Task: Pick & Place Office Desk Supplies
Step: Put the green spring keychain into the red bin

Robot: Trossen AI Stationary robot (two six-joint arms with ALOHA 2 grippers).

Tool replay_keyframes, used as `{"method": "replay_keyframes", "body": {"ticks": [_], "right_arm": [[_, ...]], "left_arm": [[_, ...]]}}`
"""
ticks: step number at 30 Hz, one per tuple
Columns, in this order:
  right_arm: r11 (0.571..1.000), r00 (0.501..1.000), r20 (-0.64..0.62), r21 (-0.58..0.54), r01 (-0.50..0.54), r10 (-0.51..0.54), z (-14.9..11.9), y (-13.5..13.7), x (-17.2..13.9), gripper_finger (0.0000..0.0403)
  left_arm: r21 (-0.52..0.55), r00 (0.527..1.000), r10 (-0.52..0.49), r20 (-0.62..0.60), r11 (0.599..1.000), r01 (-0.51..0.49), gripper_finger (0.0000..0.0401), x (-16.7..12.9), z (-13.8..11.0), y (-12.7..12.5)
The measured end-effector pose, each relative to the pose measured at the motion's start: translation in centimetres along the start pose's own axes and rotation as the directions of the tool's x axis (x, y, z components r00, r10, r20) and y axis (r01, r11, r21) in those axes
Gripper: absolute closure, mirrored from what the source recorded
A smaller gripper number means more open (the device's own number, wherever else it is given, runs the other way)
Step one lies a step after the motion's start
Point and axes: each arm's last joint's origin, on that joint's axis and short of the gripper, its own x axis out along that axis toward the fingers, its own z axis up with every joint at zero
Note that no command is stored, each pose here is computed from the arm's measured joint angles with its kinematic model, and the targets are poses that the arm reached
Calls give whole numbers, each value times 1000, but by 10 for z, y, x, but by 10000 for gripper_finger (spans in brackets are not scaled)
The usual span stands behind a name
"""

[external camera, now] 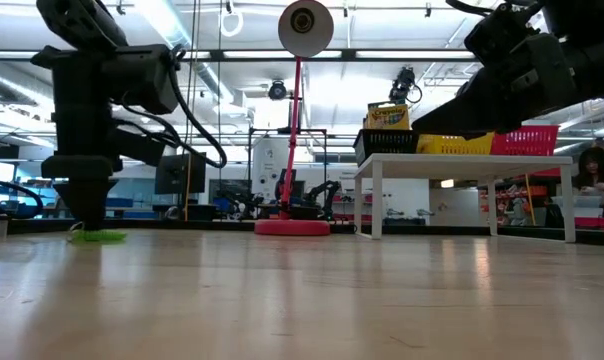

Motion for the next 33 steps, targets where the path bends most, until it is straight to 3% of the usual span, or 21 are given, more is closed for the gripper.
{"method": "replay_keyframes", "body": {"ticks": [5,10,12,15,18,22,27,33], "right_arm": [[1000,1000,0,0,0,0,0,0,0,389],[1000,1000,-2,-1,0,0,0,0,0,388],[1000,1000,-4,-2,1,-1,0,0,0,390],[1000,1000,-4,-2,1,-1,0,0,0,392],[1000,1000,-3,-1,0,0,0,0,0,393],[1000,1000,7,7,2,-2,1,0,0,391],[1000,1000,15,16,3,-3,2,0,0,390],[995,996,3,47,90,-90,-2,-2,3,362]], "left_arm": [[25,997,4,80,1000,-6,379,-14,6,2],[-31,947,23,320,999,-14,385,-31,16,3],[-46,887,16,462,999,6,385,-35,24,-3],[-32,759,-37,650,997,76,386,-35,32,-17],[32,634,-120,764,989,147,386,-27,39,-28],[128,508,-220,832,969,210,386,-11,46,-40],[204,385,-292,876,946,253,386,10,60,-56],[205,271,-283,920,937,282,385,24,83,-75]]}}
